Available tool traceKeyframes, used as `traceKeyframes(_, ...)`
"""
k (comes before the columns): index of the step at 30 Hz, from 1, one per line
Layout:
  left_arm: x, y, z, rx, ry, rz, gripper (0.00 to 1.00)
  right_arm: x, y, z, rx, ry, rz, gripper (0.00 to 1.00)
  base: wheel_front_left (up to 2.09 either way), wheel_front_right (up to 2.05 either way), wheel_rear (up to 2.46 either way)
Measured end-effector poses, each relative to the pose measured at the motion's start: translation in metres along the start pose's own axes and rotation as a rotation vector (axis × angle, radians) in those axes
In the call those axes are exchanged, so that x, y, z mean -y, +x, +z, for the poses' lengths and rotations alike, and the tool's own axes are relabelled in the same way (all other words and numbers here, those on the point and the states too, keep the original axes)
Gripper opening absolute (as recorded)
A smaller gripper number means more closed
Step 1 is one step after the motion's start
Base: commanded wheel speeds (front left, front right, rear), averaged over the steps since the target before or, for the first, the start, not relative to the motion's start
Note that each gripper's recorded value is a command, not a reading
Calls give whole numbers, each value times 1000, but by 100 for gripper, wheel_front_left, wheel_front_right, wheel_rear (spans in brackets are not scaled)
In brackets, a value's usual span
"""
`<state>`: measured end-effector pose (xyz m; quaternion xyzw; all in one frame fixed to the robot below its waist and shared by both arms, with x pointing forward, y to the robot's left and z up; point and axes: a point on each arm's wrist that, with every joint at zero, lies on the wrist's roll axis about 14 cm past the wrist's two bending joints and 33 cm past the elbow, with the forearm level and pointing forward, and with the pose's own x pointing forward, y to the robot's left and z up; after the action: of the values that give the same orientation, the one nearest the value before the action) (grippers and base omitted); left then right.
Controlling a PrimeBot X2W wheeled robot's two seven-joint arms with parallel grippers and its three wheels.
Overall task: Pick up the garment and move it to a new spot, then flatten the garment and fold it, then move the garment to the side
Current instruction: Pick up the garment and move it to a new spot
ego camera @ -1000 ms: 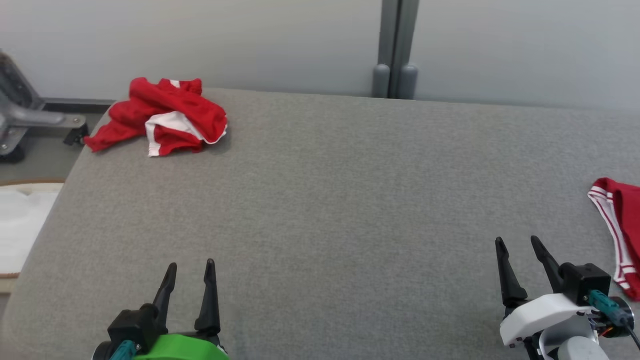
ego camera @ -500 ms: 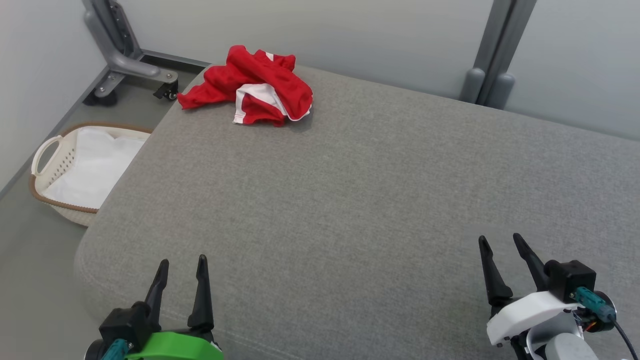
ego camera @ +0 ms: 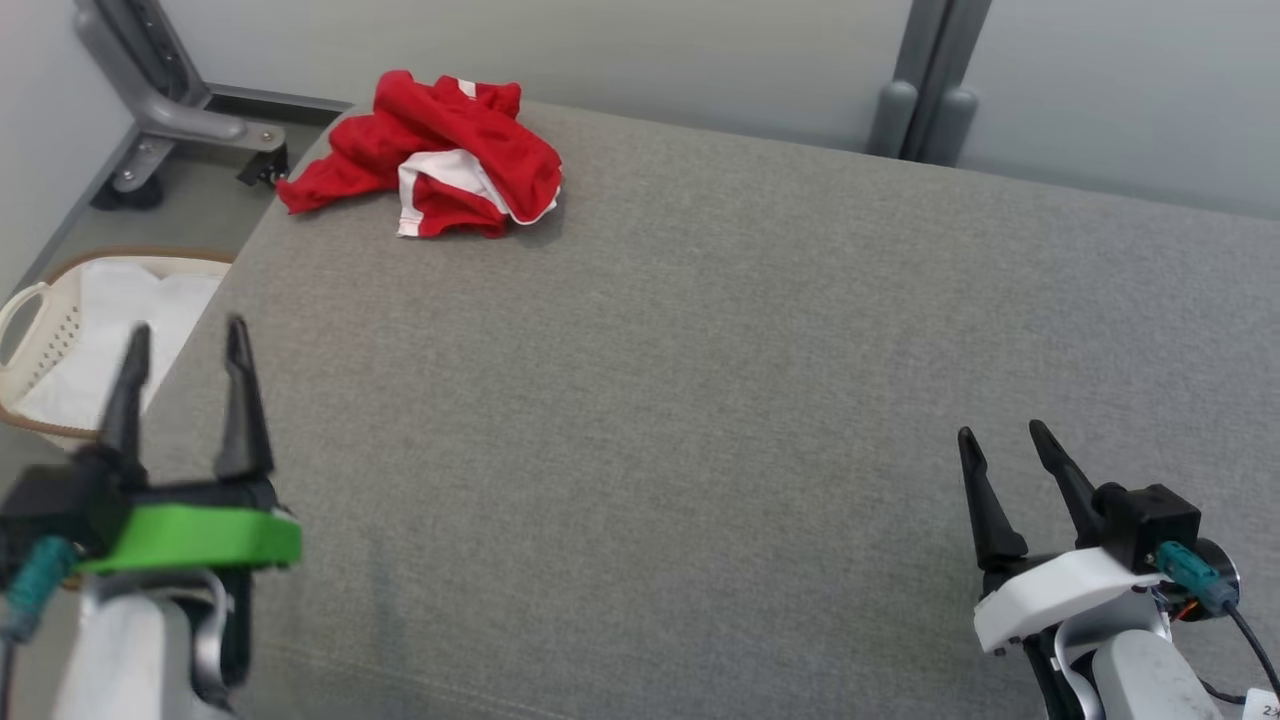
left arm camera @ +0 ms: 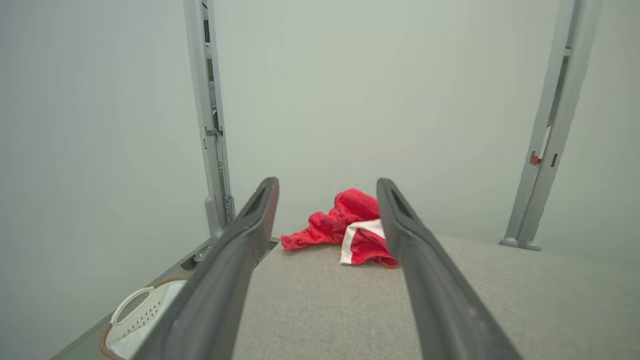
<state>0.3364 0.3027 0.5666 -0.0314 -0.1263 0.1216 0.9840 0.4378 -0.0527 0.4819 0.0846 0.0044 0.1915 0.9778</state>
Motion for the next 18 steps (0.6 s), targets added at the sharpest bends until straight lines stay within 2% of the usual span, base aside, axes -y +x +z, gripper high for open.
traceKeyframes(5, 6, 67, 58, 135, 93, -83, 100, 17, -2, 5, 21, -28, -39, 100, 0, 0, 0)
traceKeyframes(9, 9, 112, 78, 149, 96, -103, 100, 29, 0, 14, 40, -62, -64, 100, 0, 0, 0)
traceKeyframes(14, 11, 168, 61, 61, 58, -87, 100, 43, 4, 21, 49, -93, -90, 100, 0, 0, 0)
traceKeyframes(18, 15, 197, 11, -89, 12, -65, 100, 57, 5, 21, 45, -111, -118, 100, 0, 0, 0)
